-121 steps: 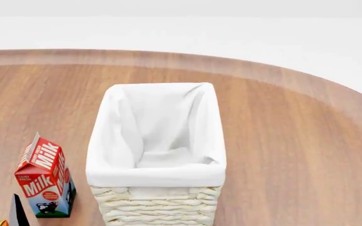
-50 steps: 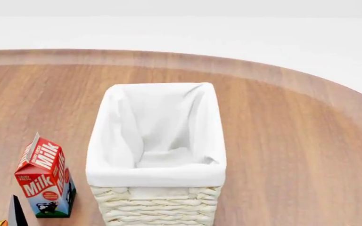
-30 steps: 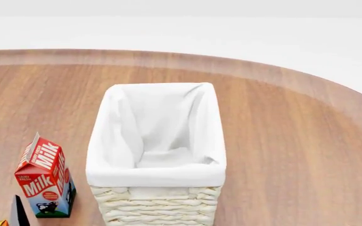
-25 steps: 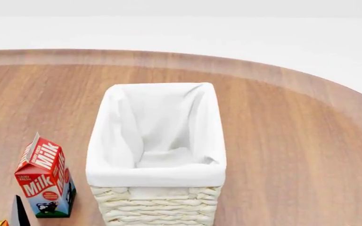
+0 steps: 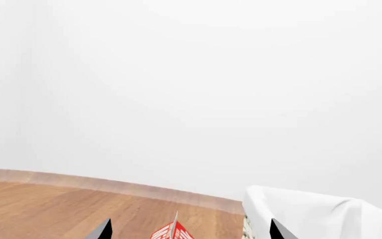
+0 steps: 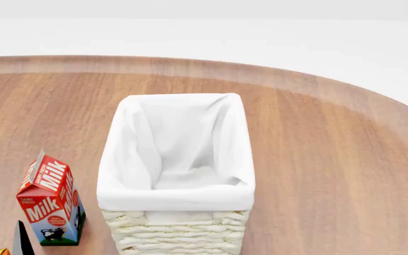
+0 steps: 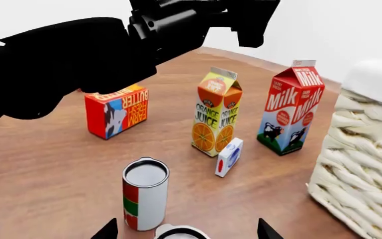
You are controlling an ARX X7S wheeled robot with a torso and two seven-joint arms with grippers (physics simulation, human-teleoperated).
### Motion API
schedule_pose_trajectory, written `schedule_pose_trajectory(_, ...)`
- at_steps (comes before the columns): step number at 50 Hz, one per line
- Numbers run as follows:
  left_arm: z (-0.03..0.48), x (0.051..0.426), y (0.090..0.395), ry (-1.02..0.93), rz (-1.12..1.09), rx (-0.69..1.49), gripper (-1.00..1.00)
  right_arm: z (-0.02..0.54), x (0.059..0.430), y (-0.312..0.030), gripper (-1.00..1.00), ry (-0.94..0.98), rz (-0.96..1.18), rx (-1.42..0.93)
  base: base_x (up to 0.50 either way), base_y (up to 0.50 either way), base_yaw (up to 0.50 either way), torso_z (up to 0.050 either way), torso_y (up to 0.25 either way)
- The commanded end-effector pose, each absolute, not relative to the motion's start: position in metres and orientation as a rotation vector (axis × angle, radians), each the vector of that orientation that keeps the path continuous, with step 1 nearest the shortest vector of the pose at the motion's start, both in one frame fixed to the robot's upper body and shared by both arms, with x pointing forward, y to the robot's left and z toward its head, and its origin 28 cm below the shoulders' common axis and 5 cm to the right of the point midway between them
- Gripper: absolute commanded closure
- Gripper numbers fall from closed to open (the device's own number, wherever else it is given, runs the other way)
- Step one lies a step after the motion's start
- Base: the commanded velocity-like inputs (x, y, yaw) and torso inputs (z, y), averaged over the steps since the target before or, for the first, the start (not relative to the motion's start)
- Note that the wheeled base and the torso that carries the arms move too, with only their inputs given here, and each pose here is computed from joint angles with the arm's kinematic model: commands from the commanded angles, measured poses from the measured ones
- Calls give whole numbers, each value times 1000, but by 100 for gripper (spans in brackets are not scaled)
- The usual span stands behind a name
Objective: Pick up the alphabet soup, and put it in the basket.
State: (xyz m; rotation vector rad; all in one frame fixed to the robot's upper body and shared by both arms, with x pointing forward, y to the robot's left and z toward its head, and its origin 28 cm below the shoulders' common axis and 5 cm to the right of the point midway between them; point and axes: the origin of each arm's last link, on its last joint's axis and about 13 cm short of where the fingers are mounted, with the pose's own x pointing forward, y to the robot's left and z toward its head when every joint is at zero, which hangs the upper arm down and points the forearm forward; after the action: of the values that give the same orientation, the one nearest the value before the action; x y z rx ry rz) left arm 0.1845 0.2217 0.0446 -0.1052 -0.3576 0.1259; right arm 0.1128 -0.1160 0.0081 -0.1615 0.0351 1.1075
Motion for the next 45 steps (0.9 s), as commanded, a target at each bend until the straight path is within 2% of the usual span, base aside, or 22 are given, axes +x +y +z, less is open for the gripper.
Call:
schedule_pose_trajectory(1, 45, 184, 221, -361, 126, -103, -100, 4, 113, -113, -100, 52, 1093, -209, 0, 0, 0, 0, 0)
schedule_pose_trajectory(45, 45, 184, 221, -360, 126, -101, -100, -10, 120, -107, -100, 105, 1088, -305, 0, 0, 0, 0, 0)
